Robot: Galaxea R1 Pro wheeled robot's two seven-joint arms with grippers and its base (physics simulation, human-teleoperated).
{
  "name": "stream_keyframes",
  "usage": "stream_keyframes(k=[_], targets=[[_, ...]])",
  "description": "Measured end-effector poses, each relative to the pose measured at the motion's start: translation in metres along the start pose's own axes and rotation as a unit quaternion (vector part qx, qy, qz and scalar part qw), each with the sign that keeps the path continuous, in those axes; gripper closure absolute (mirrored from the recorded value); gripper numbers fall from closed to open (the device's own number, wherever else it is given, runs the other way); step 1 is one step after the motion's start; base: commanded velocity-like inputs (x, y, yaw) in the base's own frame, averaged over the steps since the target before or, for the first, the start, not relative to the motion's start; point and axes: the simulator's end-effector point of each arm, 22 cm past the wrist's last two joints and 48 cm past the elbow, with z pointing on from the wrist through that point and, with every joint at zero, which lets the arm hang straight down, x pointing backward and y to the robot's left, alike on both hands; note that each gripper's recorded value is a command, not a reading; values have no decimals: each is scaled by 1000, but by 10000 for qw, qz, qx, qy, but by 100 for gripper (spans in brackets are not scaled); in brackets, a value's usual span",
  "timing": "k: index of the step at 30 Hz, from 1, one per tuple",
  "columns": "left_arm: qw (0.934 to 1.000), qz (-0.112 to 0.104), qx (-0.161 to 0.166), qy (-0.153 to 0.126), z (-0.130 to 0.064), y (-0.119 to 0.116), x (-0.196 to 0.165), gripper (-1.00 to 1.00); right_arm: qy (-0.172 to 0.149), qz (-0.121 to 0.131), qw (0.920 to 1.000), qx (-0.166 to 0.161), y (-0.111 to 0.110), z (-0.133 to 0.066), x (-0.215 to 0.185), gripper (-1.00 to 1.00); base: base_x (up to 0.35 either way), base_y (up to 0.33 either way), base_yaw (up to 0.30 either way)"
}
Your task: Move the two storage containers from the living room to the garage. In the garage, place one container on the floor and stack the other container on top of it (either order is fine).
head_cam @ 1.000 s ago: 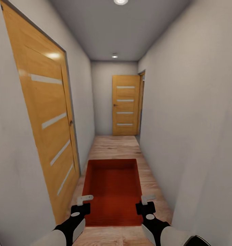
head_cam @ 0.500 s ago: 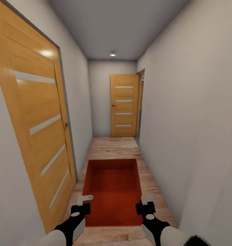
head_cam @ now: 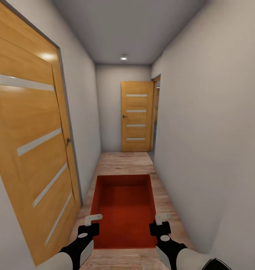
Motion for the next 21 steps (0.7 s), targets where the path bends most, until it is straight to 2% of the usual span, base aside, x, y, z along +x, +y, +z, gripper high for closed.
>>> stream_keyframes(k=[21], targets=[[10000,0,1,5,0,0,0,100,4,-1,10000,-4,0,0,0,100,322,0,0]])
